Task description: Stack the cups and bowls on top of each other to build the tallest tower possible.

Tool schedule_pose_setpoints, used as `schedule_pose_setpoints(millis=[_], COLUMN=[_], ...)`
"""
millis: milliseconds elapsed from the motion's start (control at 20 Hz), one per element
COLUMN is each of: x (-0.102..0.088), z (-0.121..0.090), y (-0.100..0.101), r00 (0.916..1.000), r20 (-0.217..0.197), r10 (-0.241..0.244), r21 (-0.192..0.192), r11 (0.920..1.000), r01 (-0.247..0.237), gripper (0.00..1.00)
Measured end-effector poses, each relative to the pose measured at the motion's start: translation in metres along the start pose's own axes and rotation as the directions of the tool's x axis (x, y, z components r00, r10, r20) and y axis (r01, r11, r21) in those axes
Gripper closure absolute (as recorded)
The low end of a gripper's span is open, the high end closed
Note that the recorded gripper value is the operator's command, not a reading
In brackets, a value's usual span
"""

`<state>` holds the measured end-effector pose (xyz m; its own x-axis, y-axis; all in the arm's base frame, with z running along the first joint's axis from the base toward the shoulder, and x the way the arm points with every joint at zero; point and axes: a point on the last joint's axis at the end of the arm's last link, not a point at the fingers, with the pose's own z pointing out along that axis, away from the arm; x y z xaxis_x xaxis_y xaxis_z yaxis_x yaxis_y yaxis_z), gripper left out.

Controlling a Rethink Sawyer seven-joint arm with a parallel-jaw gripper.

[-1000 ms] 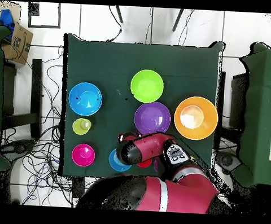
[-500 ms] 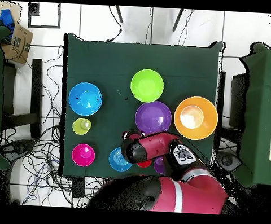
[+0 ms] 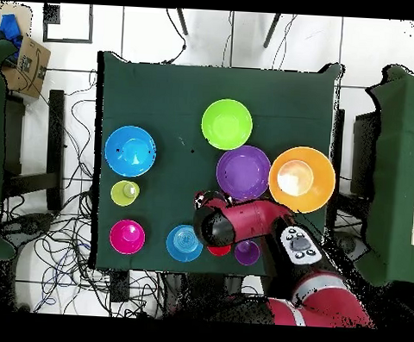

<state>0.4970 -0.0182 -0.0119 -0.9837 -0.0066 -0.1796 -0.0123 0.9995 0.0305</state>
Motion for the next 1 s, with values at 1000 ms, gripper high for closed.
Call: schedule_pose_setpoints(millis=[1000], x=[-0.061], z=[-0.152], y=[0.051], r00=[0.9986], r20=[-0.010], r10=[0.051], r21=[0.053], r11=[0.9973], r01=[-0.050], gripper=[0.00])
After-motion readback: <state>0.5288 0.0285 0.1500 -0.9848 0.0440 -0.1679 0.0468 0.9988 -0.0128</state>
